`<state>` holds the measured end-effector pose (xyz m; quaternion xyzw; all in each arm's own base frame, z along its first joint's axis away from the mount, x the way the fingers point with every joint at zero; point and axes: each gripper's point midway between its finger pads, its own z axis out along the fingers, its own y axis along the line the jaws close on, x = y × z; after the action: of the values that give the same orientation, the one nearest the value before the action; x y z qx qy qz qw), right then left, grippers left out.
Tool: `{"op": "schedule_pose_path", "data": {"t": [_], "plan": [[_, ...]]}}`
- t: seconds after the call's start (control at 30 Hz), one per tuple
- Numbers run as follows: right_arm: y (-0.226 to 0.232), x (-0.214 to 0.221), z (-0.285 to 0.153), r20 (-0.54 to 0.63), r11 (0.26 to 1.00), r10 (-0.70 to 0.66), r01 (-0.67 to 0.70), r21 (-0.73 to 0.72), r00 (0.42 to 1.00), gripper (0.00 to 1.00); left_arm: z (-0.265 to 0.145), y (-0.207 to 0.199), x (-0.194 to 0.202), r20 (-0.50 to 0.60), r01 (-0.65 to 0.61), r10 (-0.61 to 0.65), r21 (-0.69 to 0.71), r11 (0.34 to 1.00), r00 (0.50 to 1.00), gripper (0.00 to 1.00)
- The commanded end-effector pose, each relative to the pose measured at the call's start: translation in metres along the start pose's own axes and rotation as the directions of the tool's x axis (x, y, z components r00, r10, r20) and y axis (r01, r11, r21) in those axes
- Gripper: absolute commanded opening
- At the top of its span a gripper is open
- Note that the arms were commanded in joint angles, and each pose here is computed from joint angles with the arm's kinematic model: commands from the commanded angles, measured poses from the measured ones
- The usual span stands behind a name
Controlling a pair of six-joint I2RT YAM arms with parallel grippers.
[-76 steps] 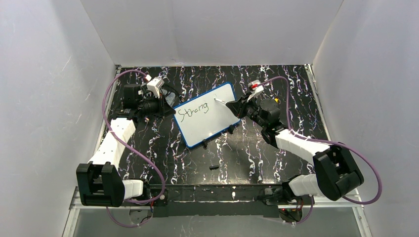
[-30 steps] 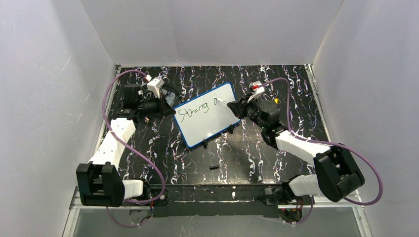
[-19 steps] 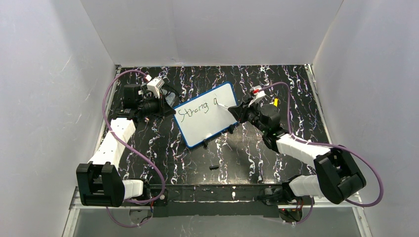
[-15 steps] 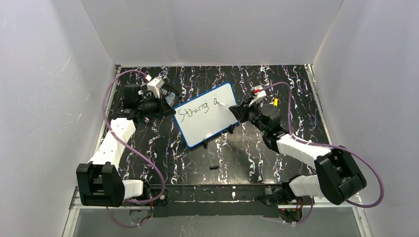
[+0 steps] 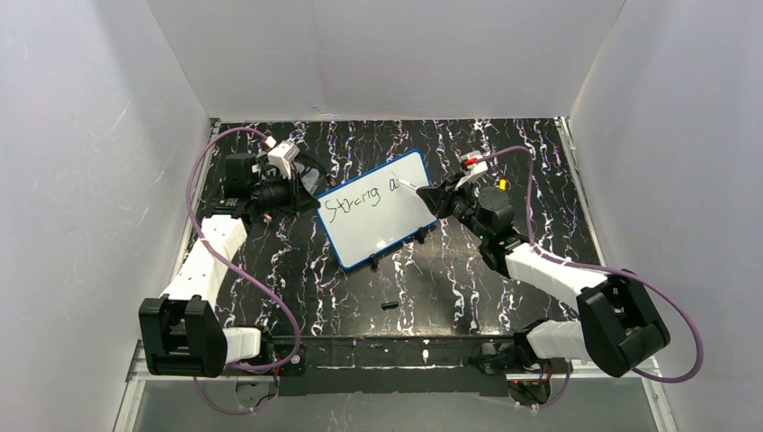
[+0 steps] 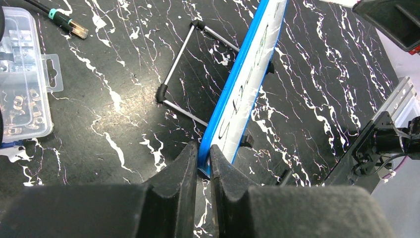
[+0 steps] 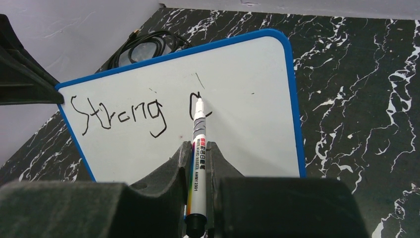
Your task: Write a sentence on the whiteboard
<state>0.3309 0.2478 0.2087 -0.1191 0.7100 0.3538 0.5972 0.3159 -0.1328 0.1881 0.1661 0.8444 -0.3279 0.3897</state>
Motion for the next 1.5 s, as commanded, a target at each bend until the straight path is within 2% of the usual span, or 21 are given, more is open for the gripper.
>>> {"op": "schedule_pose_path", "data": {"t": [0.0,0.23,0.53,0.73,0.93,1.13,1.47], "plan": [[0.01,-0.017,0.011,0.046,0.999,-0.003,0.005,-0.048,0.999,0.01,-0.003,-0.006,0.0,-0.004,-0.012,0.012,0.012,1.0,1.0,0.0],[0.004,-0.01,0.014,0.037,1.0,-0.001,0.002,-0.027,0.999,0.01,-0.002,-0.006,0.001,-0.005,-0.011,0.011,0.012,1.0,1.0,0.0],[-0.022,-0.019,0.006,0.092,0.992,-0.018,0.007,0.123,0.996,0.01,-0.002,-0.005,0.001,-0.008,-0.009,0.009,0.01,1.0,1.0,0.0],[-0.004,-0.021,0.008,0.081,0.999,-0.023,0.021,0.033,0.996,0.01,-0.002,-0.005,0.001,-0.008,-0.009,0.009,0.011,1.0,1.0,0.0],[0.017,-0.043,0.001,0.143,0.998,-0.015,0.023,-0.054,0.99,0.01,-0.002,-0.006,0.001,-0.008,-0.01,0.01,0.014,1.0,1.0,0.0],[0.018,-0.048,0.012,0.146,0.998,-0.024,0.033,-0.06,0.989,0.01,-0.002,-0.006,0.0,-0.006,-0.01,0.01,0.014,1.0,1.0,0.0],[0.006,-0.031,0.021,0.107,0.999,-0.024,0.027,-0.023,0.994,0.01,-0.002,-0.006,0.0,-0.005,-0.012,0.012,0.015,1.0,1.0,0.0]]}}
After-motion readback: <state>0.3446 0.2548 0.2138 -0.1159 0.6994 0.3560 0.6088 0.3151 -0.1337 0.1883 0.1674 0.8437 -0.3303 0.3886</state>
